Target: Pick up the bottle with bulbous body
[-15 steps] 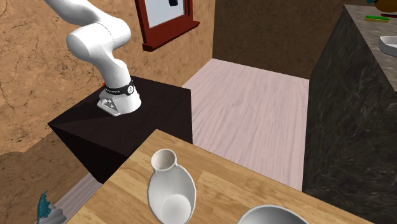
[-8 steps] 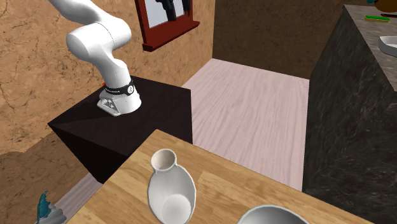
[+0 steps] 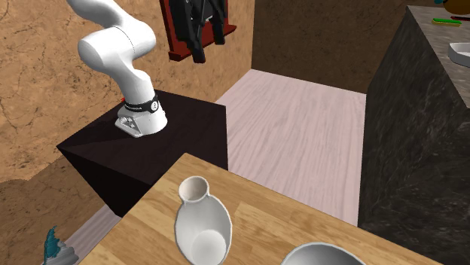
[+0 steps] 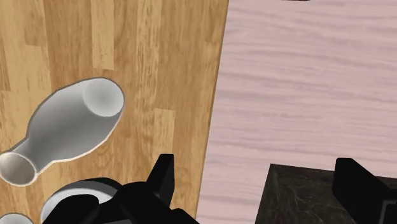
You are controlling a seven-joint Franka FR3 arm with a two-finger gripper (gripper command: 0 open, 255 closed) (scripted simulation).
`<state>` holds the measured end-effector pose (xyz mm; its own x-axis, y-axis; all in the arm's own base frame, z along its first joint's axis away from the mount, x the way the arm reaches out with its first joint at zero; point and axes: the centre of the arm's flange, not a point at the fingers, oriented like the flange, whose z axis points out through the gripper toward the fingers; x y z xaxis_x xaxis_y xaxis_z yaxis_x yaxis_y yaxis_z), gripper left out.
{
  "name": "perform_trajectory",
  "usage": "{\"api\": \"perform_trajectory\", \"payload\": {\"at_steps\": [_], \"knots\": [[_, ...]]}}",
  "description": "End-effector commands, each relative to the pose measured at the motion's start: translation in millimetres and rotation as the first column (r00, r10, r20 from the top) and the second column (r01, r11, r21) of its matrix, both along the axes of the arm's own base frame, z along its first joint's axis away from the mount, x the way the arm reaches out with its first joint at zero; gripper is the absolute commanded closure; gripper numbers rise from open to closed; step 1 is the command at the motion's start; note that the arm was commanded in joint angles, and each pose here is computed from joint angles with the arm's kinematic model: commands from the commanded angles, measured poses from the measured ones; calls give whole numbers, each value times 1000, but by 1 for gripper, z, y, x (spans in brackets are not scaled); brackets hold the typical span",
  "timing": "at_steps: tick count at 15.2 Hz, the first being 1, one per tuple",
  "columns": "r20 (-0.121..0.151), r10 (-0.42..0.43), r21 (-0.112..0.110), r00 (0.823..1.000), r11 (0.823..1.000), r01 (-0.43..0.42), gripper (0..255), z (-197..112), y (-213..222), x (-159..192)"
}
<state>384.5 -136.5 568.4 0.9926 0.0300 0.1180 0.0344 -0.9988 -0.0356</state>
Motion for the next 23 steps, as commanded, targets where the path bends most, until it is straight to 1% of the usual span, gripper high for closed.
{"api": "perform_trajectory", "payload": {"at_steps": [1,18,19,23], "knots": [[-6,3,-5,1000,1000,-3,0,-10,-23,10],[-61,19,-35,998,999,-22,0,-89,-213,96],[-63,20,-36,998,999,-22,0,-92,-221,99],[-63,20,-36,998,999,-22,0,-113,-221,99]]}}
